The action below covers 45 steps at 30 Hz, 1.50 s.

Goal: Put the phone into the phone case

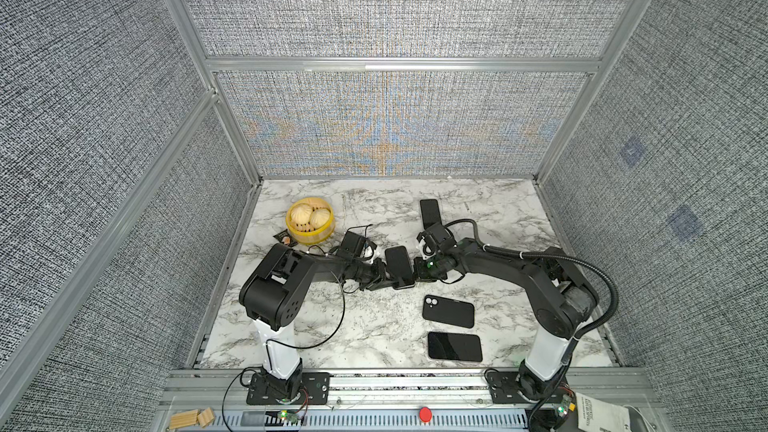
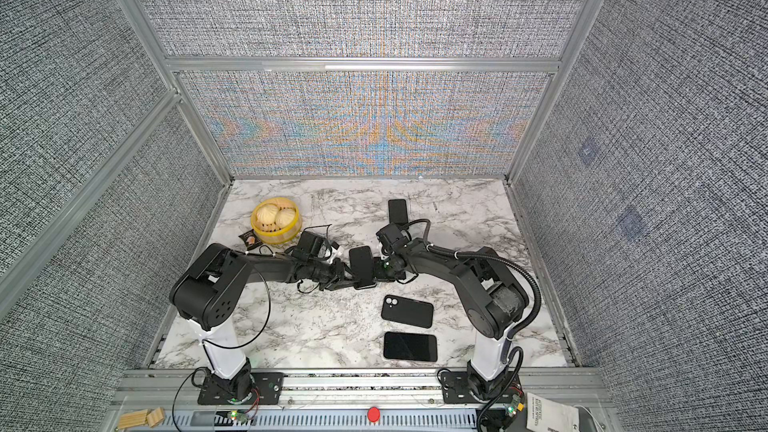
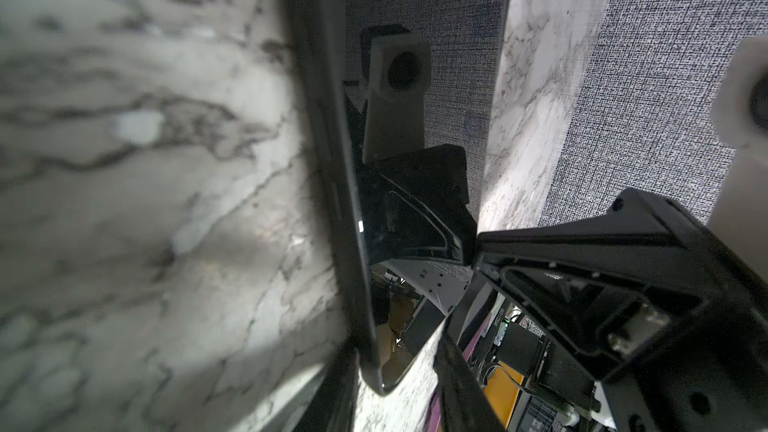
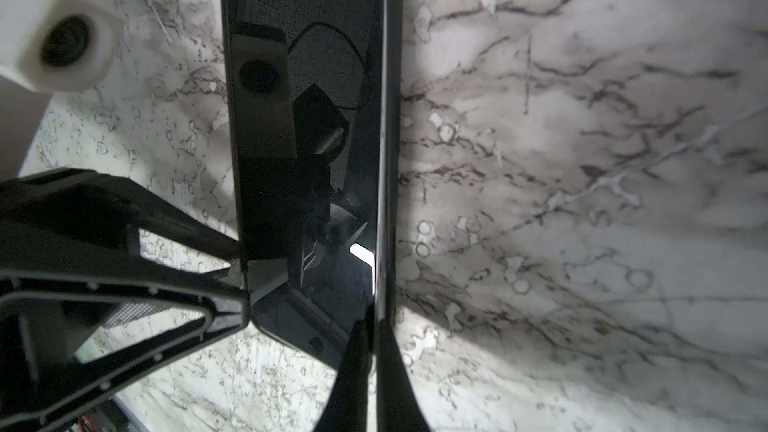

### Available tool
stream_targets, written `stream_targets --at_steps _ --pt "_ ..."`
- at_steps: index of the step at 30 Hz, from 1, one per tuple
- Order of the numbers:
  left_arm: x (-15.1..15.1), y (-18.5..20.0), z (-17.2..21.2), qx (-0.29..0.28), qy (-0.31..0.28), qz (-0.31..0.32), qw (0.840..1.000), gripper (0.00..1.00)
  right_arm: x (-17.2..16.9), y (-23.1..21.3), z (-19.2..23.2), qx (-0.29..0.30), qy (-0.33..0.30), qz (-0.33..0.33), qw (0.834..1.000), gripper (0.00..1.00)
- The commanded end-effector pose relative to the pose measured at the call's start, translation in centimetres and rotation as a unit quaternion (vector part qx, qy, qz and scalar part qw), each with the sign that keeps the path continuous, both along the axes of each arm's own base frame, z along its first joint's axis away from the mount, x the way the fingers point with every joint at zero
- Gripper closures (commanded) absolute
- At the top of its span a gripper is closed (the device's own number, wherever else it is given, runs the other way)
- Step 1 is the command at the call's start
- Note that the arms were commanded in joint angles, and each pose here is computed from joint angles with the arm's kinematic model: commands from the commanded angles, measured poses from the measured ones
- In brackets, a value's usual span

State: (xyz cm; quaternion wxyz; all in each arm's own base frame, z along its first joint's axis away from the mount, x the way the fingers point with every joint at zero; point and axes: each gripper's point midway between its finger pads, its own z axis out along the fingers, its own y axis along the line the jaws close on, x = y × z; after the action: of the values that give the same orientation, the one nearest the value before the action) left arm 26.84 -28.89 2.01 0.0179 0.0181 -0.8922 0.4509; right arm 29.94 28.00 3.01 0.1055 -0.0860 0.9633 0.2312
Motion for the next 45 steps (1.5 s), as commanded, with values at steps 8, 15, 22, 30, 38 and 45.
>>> stream_targets --at_steps 8,15,22,30,38,45 --pt "-0.5 1.1 -2.0 0.044 0.014 0.015 0.999 0.66 -2.3 1.2 -0.8 0.017 0.043 0.027 0.999 0.94" --pt "-1.7 2.3 -2.1 0.073 0.022 0.008 0.997 0.63 -1.4 -0.3 1.6 -0.020 0.002 0.022 1.000 0.89" --pt "-2.7 2.2 -1.8 0.082 0.030 -0.005 0.996 0.57 -1.8 -0.5 1.4 -0.022 0.003 0.015 1.000 0.81" --pt "-2.6 1.8 -2.2 0.098 0.028 -0.017 0.995 0.57 -1.5 -0.1 0.8 -0.020 0.007 0.017 1.000 0.78" --pt "-2.5 1.8 -2.7 0.104 0.032 -0.018 0.994 0.64 -1.7 0.3 0.3 -0.013 0.016 0.021 1.000 0.85" --pt "-2.3 1.6 -2.8 0.100 0.031 -0.019 0.994 0.66 -2.1 0.7 -0.4 0.001 0.031 0.022 0.999 0.89"
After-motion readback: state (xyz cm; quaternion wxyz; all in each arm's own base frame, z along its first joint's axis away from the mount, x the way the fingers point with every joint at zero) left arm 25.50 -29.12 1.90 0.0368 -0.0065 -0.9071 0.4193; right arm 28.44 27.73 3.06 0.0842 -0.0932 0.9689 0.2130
